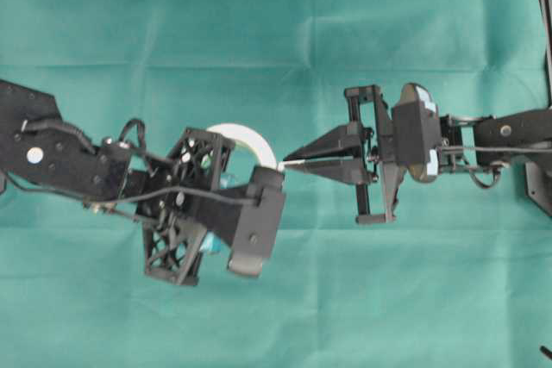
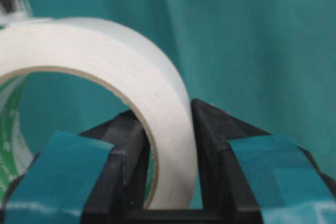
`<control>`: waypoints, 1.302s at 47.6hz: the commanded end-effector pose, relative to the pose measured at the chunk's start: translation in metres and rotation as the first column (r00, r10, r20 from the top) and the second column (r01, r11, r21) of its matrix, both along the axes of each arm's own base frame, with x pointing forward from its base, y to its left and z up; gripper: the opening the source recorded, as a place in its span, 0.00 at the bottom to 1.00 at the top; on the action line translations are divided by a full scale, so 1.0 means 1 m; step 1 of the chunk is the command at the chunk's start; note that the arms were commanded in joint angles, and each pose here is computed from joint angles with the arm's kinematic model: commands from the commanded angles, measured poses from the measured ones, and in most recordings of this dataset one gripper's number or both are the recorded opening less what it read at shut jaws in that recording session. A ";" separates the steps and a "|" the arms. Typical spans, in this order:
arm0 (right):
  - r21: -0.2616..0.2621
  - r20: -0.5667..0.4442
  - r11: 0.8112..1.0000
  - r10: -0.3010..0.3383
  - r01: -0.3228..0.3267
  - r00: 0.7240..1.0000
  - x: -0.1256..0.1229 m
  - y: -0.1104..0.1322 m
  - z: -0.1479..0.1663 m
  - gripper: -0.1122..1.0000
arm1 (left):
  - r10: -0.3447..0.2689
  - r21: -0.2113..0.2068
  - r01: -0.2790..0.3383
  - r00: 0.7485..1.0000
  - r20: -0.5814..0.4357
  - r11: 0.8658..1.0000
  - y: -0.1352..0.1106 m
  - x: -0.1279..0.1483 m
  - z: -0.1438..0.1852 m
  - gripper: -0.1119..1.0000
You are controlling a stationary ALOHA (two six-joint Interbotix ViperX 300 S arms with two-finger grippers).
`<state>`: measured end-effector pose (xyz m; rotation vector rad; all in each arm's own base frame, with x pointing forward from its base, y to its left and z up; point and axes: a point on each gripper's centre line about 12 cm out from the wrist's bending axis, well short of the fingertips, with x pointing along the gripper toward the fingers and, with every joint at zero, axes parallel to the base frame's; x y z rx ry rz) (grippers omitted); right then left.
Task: Peel off the duct tape with your right arm.
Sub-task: 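Pull the tab away with the right gripper while left pulls roll back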
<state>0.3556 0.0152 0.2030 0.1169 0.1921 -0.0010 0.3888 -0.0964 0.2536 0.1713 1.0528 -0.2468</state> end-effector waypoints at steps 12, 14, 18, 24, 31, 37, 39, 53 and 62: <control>0.006 0.030 0.999 -0.040 0.040 0.999 0.002 -0.013 0.008 0.02 | -0.078 -0.007 0.078 0.997 0.021 0.997 -0.028 -0.010 0.014 0.29; 0.006 0.033 0.999 -0.041 0.040 0.999 0.002 -0.013 0.008 0.02 | -0.079 -0.006 0.079 0.997 0.021 0.997 -0.028 -0.010 0.014 0.29; 0.006 0.040 0.999 -0.042 0.042 0.998 0.002 -0.014 0.009 0.02 | -0.084 -0.006 0.084 0.996 0.021 0.996 -0.030 -0.010 0.014 0.29; 0.005 0.040 0.999 -0.049 0.049 0.998 0.001 -0.016 0.009 0.02 | -0.130 0.010 0.130 0.991 0.028 0.992 -0.037 -0.012 0.016 0.29; 0.004 0.047 0.998 -0.066 0.066 0.997 0.002 -0.022 0.010 0.02 | -0.275 0.067 0.271 0.960 0.056 0.960 -0.054 -0.016 0.020 0.29; -0.002 0.049 0.996 -0.089 0.089 0.995 0.002 -0.031 0.010 0.02 | -0.366 0.102 0.358 0.927 0.077 0.928 -0.068 -0.018 0.022 0.29; -0.002 0.050 0.995 -0.098 0.098 0.994 0.002 -0.034 0.010 0.02 | -0.385 0.108 0.375 0.919 0.082 0.921 -0.072 -0.019 0.023 0.29; -0.007 0.054 0.989 -0.146 0.147 0.988 0.002 -0.052 0.012 0.02 | -0.449 0.129 0.435 0.884 0.127 0.891 -0.088 -0.022 0.026 0.29; -0.007 0.063 0.986 -0.167 0.167 0.984 0.002 -0.060 0.014 0.02 | -0.513 0.167 0.489 0.842 0.166 0.856 -0.097 -0.022 0.032 0.29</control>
